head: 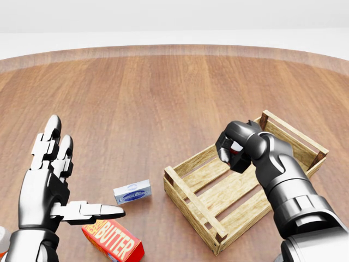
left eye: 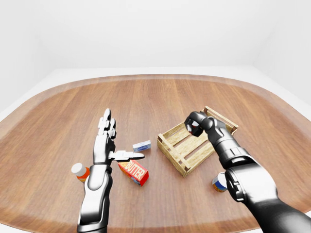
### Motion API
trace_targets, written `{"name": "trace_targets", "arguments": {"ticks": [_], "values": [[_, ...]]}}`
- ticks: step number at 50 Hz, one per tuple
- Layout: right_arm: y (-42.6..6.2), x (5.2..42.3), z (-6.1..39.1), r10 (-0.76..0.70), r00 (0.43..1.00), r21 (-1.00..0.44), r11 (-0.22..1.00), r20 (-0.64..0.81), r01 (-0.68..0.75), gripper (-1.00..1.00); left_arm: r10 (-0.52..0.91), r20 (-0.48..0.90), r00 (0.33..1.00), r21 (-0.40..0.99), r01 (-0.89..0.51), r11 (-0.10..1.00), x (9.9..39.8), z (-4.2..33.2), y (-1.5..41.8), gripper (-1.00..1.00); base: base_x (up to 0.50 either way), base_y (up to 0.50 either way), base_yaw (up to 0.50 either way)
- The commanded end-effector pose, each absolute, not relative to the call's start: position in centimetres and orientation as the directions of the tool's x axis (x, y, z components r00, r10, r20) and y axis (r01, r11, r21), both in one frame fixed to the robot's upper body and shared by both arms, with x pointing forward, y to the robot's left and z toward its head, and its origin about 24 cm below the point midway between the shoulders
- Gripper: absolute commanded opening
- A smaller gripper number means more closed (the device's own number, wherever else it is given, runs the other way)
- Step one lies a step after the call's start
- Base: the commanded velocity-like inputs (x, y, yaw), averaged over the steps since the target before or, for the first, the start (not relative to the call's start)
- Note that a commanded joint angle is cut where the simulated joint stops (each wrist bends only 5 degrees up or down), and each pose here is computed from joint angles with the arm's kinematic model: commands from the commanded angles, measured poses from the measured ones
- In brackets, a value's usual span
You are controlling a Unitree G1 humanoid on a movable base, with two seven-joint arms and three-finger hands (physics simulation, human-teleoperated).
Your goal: Pick up the tomato sauce, and put it in the wooden tray.
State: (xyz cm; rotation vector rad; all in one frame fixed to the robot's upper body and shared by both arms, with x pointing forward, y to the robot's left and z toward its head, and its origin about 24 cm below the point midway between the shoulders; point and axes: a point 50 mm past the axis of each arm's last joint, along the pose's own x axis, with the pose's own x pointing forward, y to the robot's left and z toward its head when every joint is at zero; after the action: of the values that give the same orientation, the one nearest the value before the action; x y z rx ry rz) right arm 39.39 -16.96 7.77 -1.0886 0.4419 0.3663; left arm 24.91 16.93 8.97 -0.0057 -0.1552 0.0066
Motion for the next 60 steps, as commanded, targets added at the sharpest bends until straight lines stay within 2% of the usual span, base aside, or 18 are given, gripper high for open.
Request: {"name": "trace_targets", "arguments": {"ticks": [1, 34, 60], "values": [[-18.0, 39.1, 6.9, 0.013, 0.859, -0.781, 0.410, -0.511, -0.471, -1.00, 0.007, 0.155, 0.988, -0.007, -0.006, 1.000, 24.9, 9.0, 16.9, 1.00, 0.00, 0.00, 0.00], [-19.4, 37.4, 3.5, -0.060, 0.836, -0.757, 0.463, -0.545, -0.460, -1.00, 0.006, 0.160, 0.987, -0.004, -0.006, 1.000, 24.9, 9.1, 16.9, 1.00, 0.00, 0.00, 0.00], [-19.9, 37.2, 3.2, -0.083, 0.837, -0.770, 0.450, -0.540, -0.452, -1.00, 0.007, 0.167, 0.986, -0.007, -0.006, 1.000, 24.9, 9.3, 17.0, 1.00, 0.00, 0.00, 0.00]]}}
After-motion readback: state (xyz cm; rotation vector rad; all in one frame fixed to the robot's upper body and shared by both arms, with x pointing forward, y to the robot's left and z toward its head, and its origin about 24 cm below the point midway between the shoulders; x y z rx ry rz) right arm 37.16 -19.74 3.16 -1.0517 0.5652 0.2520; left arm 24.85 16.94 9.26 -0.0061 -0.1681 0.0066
